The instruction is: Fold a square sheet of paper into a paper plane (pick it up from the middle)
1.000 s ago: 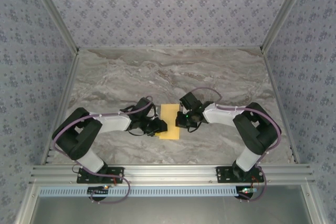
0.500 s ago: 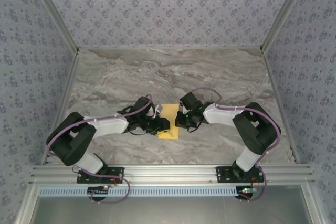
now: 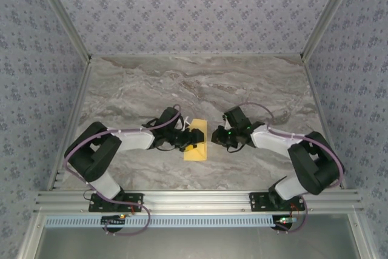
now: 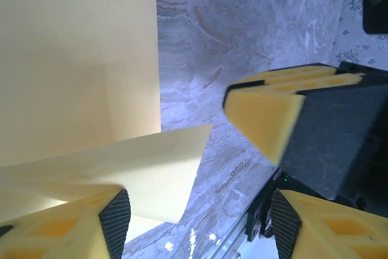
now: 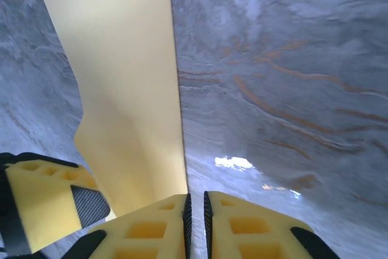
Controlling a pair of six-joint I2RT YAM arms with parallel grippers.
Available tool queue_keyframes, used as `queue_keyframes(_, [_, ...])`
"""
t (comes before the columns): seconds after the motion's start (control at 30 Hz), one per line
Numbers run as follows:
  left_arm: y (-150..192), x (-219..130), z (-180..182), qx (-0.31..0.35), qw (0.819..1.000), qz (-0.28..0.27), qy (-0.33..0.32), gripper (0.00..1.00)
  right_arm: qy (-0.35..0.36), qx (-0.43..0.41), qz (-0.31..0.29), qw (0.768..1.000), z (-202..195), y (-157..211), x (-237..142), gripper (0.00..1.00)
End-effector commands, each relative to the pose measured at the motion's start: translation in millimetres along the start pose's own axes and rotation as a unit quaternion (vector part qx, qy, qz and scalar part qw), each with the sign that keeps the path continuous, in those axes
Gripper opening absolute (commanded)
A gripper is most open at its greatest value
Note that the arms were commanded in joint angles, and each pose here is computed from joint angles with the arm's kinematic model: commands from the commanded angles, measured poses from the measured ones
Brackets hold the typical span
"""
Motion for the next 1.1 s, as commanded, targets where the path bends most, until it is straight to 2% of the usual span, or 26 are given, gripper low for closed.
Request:
queue_keyframes(0.0, [-7, 2, -8, 0.013, 1.000, -0.005, 0.014, 0.65, -0.027, 0.006, -0.008, 1.000, -2, 2, -8, 0.26])
queue_keyframes(0.1, [-7, 3, -5, 0.009, 1.000, -0.007, 0.007, 0.61, -0.074, -0.015, 0.000, 0.997, 9, 4, -11, 0.36])
queue_keyframes(0.17, [-7, 3, -1, 0.004, 1.000, -0.011, -0.006, 0.55, -0.104, -0.032, 0.010, 0.994, 17, 7, -9, 0.42])
queue_keyframes(0.27, [-5, 2, 3, -0.004, 1.000, -0.016, -0.015, 0.47, -0.115, -0.040, 0.017, 0.992, 22, 8, -4, 0.44])
queue_keyframes(0.43, [-4, 2, 6, -0.008, 1.000, -0.018, -0.022, 0.36, -0.110, -0.040, 0.020, 0.993, 25, 4, 3, 0.39])
queue_keyframes(0.8, [-3, 2, 8, -0.011, 1.000, -0.017, -0.023, 0.32, -0.117, -0.049, 0.036, 0.991, 29, 1, 16, 0.26])
queue_keyframes(0.97, [-3, 1, 5, -0.007, 1.000, -0.018, -0.018, 0.31, -0.102, -0.053, 0.037, 0.993, 28, -2, 20, 0.09])
queue_keyframes(1.07, [-5, -3, -5, 0.006, 1.000, -0.026, 0.002, 0.30, -0.075, -0.054, 0.039, 0.995, 21, -2, 24, 0.05])
Point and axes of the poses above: each hand's point on the last joint's axis, 136 mm out from that joint toward the fingers, its own x axis out along the fingers, its own z axis along the line the jaws close on, y = z × x, the point moved 7 cm from there along -x, back along the fingers, and after that the axes turned 7 degrees about x, right-handed, at the moved point
